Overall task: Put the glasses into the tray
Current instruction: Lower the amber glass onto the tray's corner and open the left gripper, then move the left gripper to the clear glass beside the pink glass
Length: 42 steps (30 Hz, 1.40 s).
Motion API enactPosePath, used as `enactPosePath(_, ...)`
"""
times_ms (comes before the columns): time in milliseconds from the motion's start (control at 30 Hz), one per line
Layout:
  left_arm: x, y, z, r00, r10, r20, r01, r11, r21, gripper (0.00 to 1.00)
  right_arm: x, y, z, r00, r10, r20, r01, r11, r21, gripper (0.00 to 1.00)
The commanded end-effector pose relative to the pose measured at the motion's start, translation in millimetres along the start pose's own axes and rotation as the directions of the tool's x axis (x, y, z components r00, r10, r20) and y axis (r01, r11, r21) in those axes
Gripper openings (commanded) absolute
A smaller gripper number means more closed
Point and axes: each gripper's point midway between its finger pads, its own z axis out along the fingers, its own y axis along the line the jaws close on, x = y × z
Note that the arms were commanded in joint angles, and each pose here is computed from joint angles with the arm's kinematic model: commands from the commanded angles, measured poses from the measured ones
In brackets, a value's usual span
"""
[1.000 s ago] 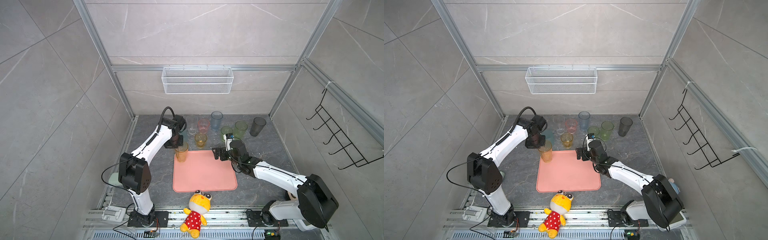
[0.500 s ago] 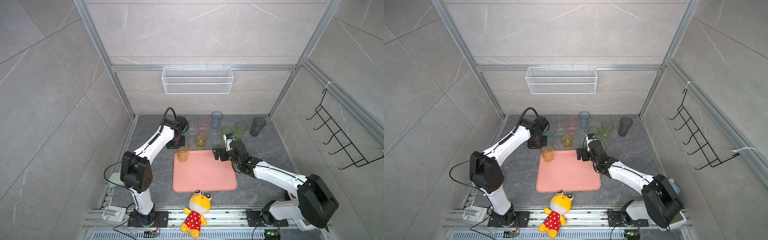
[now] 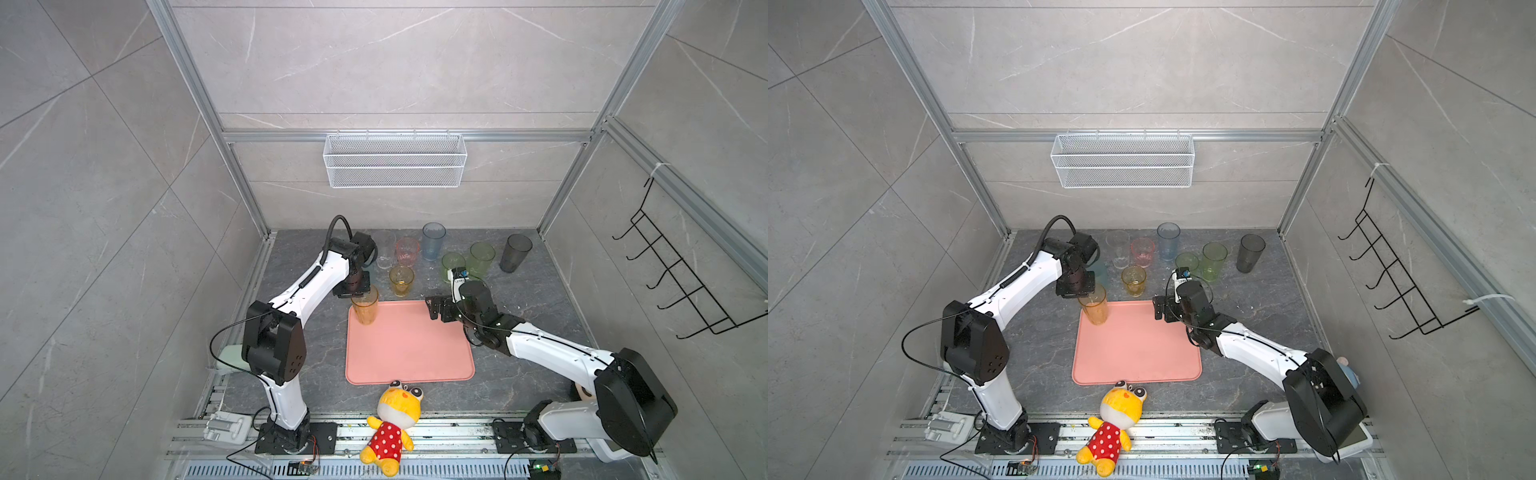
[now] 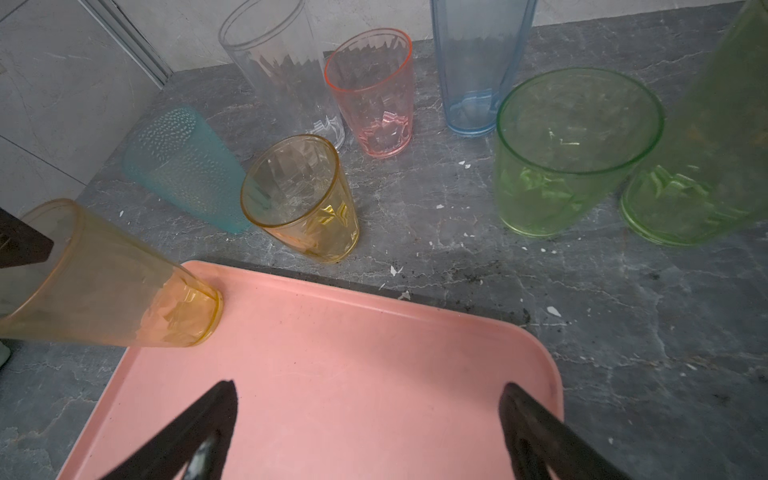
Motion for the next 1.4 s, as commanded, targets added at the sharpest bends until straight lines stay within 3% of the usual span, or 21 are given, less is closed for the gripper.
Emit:
enactPosePath(0,-2,4,-10,0.999,-0.015,0.031,0.015,1.000,-0.008,0.35,-8,4,-2,1.000,-0.016,0.020,0.016,1.000,-0.006,0.99)
enactPosePath(333,-22,7,-47,0.991,-0.022,0.131,0.021,1.000,0.010,0.47,-9,5,-4,1.000,-0.020,0.021,0.020,1.000,-0.012,0.99)
enactPosePath(800,-105,-10,-95,0.927,-0.119,0.357,0.070,0.986,0.149,0.58,-13,6,-14,0.999,0.014,0.053,-0.013,1.000,-0.028,0.99)
enactPosePath(1033,-152,-42,-93,0.869,-0.124,0.480,-0.011,0.963,0.270,0.61,-11,4,-13,0.997,0.044,0.060,-0.043,0.999,-0.026,0.99)
enactPosePath(1367,-192,-57,-44,0.866,-0.157,0.474,0.014,0.956,0.293,0.62,-11,4,-15,0.996,0.050,0.074,-0.048,0.998,-0.031,0.99)
